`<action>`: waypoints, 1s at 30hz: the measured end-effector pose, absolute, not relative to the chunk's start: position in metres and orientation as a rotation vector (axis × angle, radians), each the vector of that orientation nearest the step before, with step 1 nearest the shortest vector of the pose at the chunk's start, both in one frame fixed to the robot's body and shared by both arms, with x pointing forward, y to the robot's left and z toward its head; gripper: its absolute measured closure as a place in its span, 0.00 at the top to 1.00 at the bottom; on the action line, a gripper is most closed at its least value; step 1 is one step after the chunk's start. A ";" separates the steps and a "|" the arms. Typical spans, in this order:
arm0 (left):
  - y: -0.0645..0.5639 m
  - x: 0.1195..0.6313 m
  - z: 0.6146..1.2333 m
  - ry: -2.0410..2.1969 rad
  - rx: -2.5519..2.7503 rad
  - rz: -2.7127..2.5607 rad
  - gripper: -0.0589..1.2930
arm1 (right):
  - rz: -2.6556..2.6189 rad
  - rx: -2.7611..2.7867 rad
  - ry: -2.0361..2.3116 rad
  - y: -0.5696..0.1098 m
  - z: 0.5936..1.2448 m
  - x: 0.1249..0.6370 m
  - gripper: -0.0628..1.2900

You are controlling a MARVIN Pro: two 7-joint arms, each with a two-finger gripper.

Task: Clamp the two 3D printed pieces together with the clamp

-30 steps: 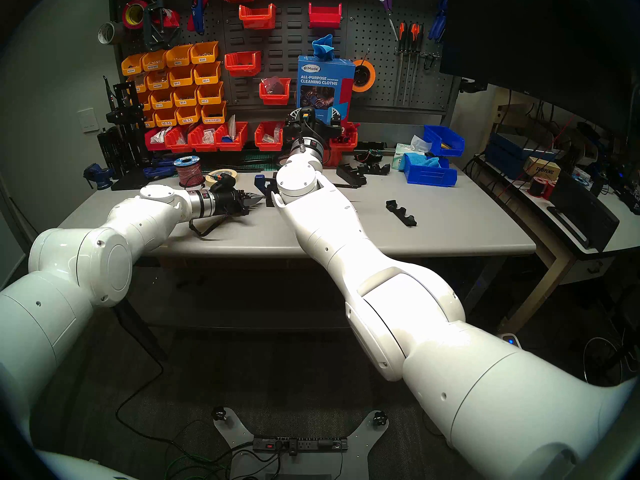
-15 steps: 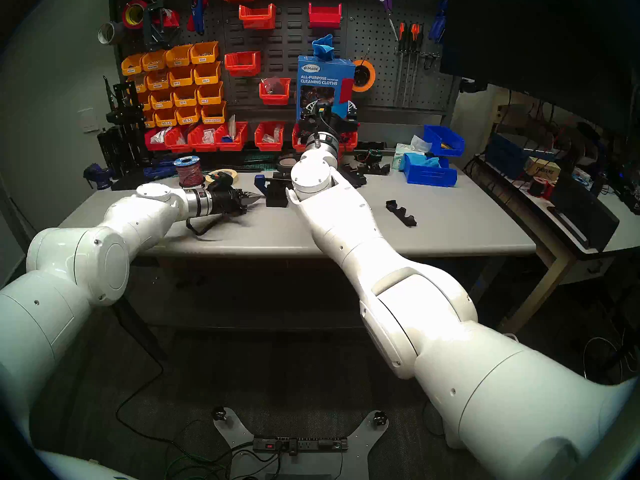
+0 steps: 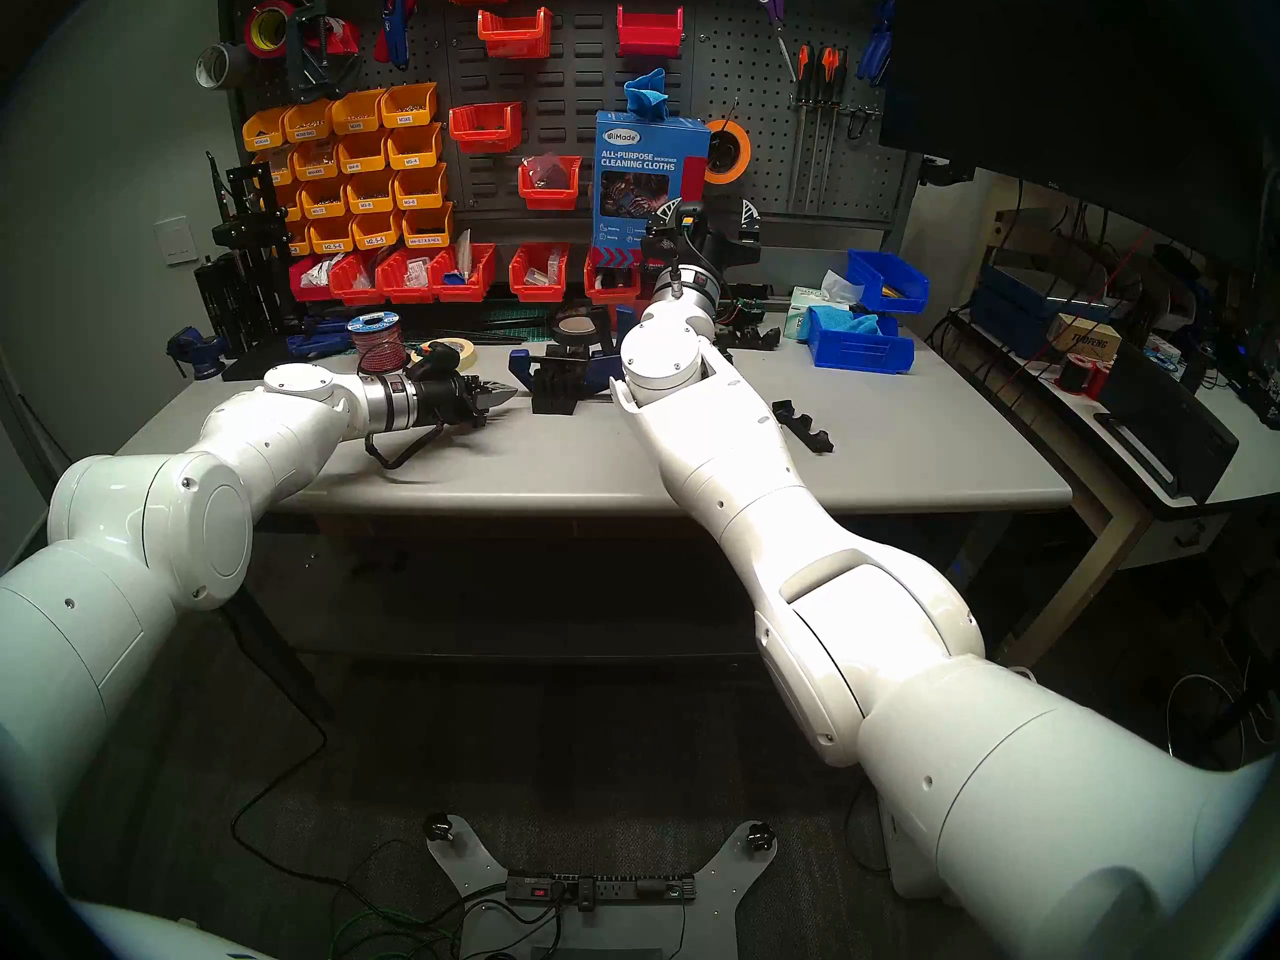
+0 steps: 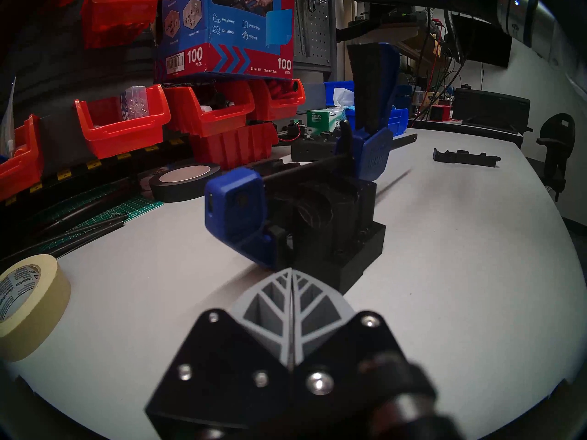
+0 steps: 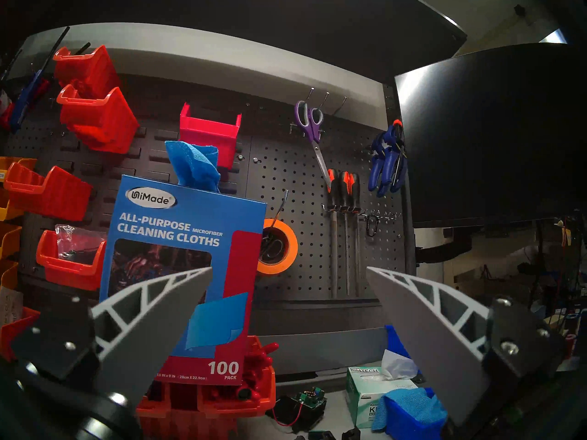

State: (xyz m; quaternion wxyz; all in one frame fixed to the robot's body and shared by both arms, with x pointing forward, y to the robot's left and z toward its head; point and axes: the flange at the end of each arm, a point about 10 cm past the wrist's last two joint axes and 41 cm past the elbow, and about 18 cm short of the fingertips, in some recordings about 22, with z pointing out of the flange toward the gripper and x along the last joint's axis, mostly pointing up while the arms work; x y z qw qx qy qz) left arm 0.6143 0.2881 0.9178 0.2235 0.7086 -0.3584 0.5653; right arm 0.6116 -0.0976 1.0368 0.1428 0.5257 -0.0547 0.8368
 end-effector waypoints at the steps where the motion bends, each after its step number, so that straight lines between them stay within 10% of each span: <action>1: 0.289 0.614 0.919 -0.989 1.955 1.564 0.03 | 2.411 1.515 -0.160 -0.099 1.036 0.611 0.98; 30: 0.363 0.620 0.981 -0.871 1.962 1.843 0.03 | 2.270 1.502 -0.235 -0.164 1.008 0.580 0.98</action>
